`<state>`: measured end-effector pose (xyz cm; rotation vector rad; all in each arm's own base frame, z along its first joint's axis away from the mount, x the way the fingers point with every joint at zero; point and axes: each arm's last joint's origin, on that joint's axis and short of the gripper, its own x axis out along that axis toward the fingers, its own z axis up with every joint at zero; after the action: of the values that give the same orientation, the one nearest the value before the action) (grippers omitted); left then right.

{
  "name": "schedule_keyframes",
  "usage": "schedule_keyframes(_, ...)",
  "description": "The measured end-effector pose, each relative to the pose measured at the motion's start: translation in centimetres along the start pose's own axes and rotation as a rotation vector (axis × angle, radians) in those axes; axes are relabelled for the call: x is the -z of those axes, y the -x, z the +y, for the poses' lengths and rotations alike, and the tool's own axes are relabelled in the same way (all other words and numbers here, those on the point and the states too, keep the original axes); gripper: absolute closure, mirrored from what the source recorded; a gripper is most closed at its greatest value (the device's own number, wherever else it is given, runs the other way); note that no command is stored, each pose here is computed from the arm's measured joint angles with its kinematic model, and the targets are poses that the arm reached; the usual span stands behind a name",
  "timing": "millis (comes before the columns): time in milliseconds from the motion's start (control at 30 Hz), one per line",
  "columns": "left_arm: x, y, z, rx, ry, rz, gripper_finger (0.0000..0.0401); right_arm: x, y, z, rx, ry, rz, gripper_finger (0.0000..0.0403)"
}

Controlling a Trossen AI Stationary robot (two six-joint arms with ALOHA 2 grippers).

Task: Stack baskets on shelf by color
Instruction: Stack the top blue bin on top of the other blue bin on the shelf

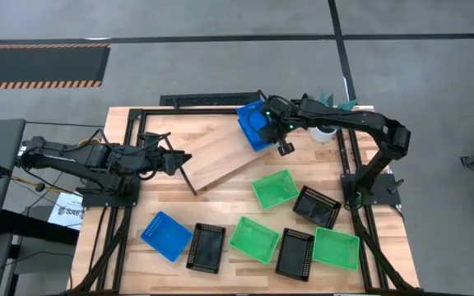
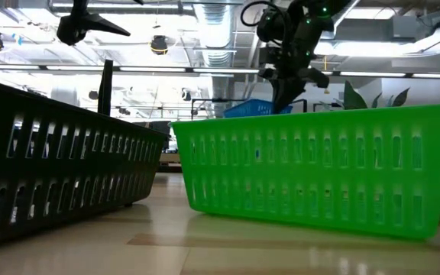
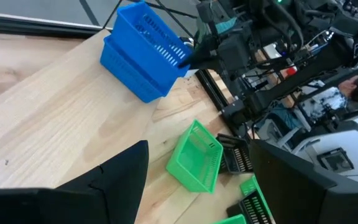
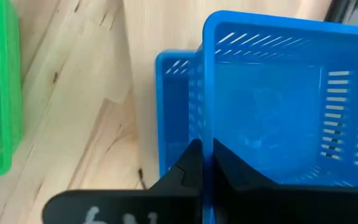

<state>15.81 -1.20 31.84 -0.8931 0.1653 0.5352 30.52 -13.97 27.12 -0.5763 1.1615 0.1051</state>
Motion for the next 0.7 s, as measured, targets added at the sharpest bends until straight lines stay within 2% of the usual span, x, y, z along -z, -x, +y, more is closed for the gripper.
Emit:
schedule_keyframes(433, 0.0, -0.01, 0.0, 0.0, 0.0, 0.0, 0.0134, 0.14, -0.15, -0.23, 0.018, 0.012, -0.007, 0.0377)
schedule_keyframes(700, 0.01, -0.01, 0.0, 0.0, 0.001, 0.001, 0.0134, 0.26, -0.14, -0.07, 0.0, 0.012, 0.006, 0.0363)
